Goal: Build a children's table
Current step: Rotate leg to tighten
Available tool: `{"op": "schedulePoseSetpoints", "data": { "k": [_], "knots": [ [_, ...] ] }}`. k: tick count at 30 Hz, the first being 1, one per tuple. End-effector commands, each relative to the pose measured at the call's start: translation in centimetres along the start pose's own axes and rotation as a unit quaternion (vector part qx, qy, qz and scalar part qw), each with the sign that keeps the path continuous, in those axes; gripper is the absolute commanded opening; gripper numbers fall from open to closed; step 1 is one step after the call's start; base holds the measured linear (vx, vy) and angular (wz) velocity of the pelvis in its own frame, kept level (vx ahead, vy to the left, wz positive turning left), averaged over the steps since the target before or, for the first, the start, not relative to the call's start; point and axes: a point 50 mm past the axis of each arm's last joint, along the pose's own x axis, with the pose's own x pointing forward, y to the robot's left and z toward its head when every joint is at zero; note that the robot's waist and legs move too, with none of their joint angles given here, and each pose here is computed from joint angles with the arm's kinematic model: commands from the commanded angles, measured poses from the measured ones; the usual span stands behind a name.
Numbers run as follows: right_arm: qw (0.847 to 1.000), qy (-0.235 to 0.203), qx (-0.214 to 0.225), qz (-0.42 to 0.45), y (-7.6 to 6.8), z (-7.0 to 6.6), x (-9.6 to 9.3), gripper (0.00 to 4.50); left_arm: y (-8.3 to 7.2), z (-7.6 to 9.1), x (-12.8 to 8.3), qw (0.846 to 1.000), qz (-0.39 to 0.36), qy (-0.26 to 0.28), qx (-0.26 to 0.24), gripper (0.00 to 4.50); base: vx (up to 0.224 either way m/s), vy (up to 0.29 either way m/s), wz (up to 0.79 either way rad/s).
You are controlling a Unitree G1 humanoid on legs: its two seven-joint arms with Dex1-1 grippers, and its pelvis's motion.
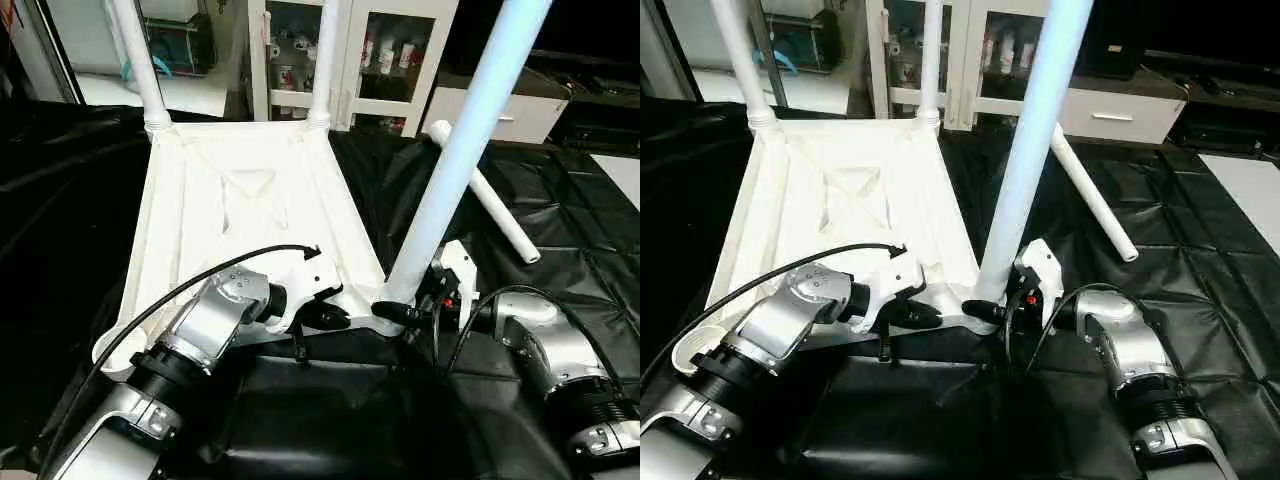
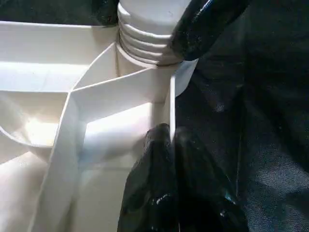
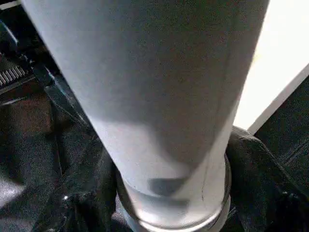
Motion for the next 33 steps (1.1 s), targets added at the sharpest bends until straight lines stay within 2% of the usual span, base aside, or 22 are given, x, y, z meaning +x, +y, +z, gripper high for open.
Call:
{"op": "schedulePoseSetpoints", "data": {
  "k": [1,7,11,12,13,14,16,17,18,20,21,23,24,25,26,27,28,29,30,31,32,33],
  "knots": [
    [1.0,0.008,-0.008,0.006,-0.2,0.1,-0.2,2.72,-1.5,-2.5,1.4,0.997,-0.049,0.057,-0.033,0.0,0.0,0.0,0.0],
    [0.999,0.031,-0.014,0.015,0.0,-0.8,-0.2,2.69,-1.8,-2.7,1.6,0.996,-0.055,0.056,-0.038,0.0,0.0,0.0,0.0],
    [1.0,0.02,-0.006,-0.008,-0.2,-0.9,0.0,2.69,-1.7,-2.6,1.7,0.997,-0.046,0.054,-0.04,0.0,0.0,0.0,0.0],
    [0.999,0.015,-0.003,-0.03,-0.4,-0.9,0.2,2.69,-1.4,-2.4,1.8,0.997,-0.036,0.049,-0.044,0.0,0.0,0.0,0.0],
    [0.995,0.002,0.009,-0.095,-1.0,-1.1,0.7,2.68,-0.7,-1.9,2.1,0.998,-0.003,0.035,-0.058,0.0,0.0,0.0,0.0],
    [0.995,0.002,0.009,-0.095,-1.0,-1.1,0.7,2.68,-0.7,-1.9,2.1,0.998,-0.003,0.035,-0.058,0.0,0.0,0.0,0.0],
    [0.983,-0.014,0.041,-0.177,-1.7,-1.5,1.5,2.67,0.3,-1.2,2.6,0.996,0.042,0.019,-0.08,0.0,-0.03,-0.001,-0.02],
    [0.983,-0.014,0.043,-0.179,-1.7,-1.5,1.6,2.67,0.3,-1.2,2.6,0.996,0.044,0.019,-0.081,0.0,-0.059,-0.002,-0.04],
    [0.97,-0.023,0.076,-0.231,-1.9,-1.8,2.4,2.67,1.1,-0.7,3.1,0.992,0.081,0.011,-0.099,0.0,-0.055,0.001,-0.04],
    [0.959,-0.027,0.099,-0.264,-1.9,-1.9,3.0,2.67,1.6,-0.4,3.4,0.988,0.107,0.008,-0.111,0.0,0.0,0.0,0.0],
    [0.959,-0.027,0.099,-0.264,-1.9,-1.9,3.0,2.67,1.6,-0.4,3.4,0.988,0.107,0.008,-0.111,0.0,0.0,0.0,0.0],
    [0.932,-0.027,0.135,-0.336,-1.9,-2.0,4.8,2.67,2.4,0.1,3.9,0.98,0.163,0.012,-0.112,0.0,0.0,0.0,0.0],
    [0.932,-0.027,0.135,-0.336,-1.9,-2.0,4.8,2.67,2.4,0.1,3.9,0.98,0.163,0.012,-0.112,0.0,0.0,0.0,0.0],
    [0.919,-0.023,0.147,-0.364,-2.0,-2.1,5.2,2.67,2.7,0.3,4.1,0.977,0.181,0.011,-0.111,0.0,0.0,0.0,0.0],
    [0.919,-0.023,0.147,-0.364,-2.0,-2.1,5.2,2.67,2.7,0.3,4.1,0.977,0.181,0.011,-0.111,0.0,0.0,0.0,0.0],
    [0.897,-0.01,0.162,-0.412,-2.1,-2.3,5.7,2.67,2.9,0.6,4.3,0.974,0.199,0.009,-0.107,0.0,0.0,0.0,0.0],
    [0.897,-0.01,0.162,-0.412,-2.1,-2.3,5.7,2.67,2.9,0.6,4.3,0.974,0.199,0.009,-0.107,0.0,0.0,0.0,0.0],
    [0.871,0.002,0.176,-0.458,-2.1,-2.5,6.1,2.67,3.0,0.9,4.5,0.972,0.209,0.006,-0.103,0.0,0.0,0.0,0.0],
    [0.856,0.013,0.177,-0.486,-1.8,-2.4,6.8,2.67,3.0,1.1,4.7,0.973,0.212,0.007,-0.096,0.0,0.0,0.0,0.0],
    [0.856,0.013,0.177,-0.486,-1.8,-2.4,6.8,2.67,3.0,1.1,4.7,0.973,0.212,0.007,-0.096,0.0,0.0,0.0,0.0],
    [0.849,0.019,0.175,-0.498,-1.5,-2.2,7.4,2.67,3.0,1.2,4.8,0.973,0.212,0.007,-0.093,0.0,0.0,0.0,0.0],
    [0.857,0.021,0.16,-0.49,-1.2,-1.9,8.0,2.67,2.9,1.1,4.9,0.973,0.212,0.011,-0.088,0.0,0.0,0.0,0.0]
  ]
}}
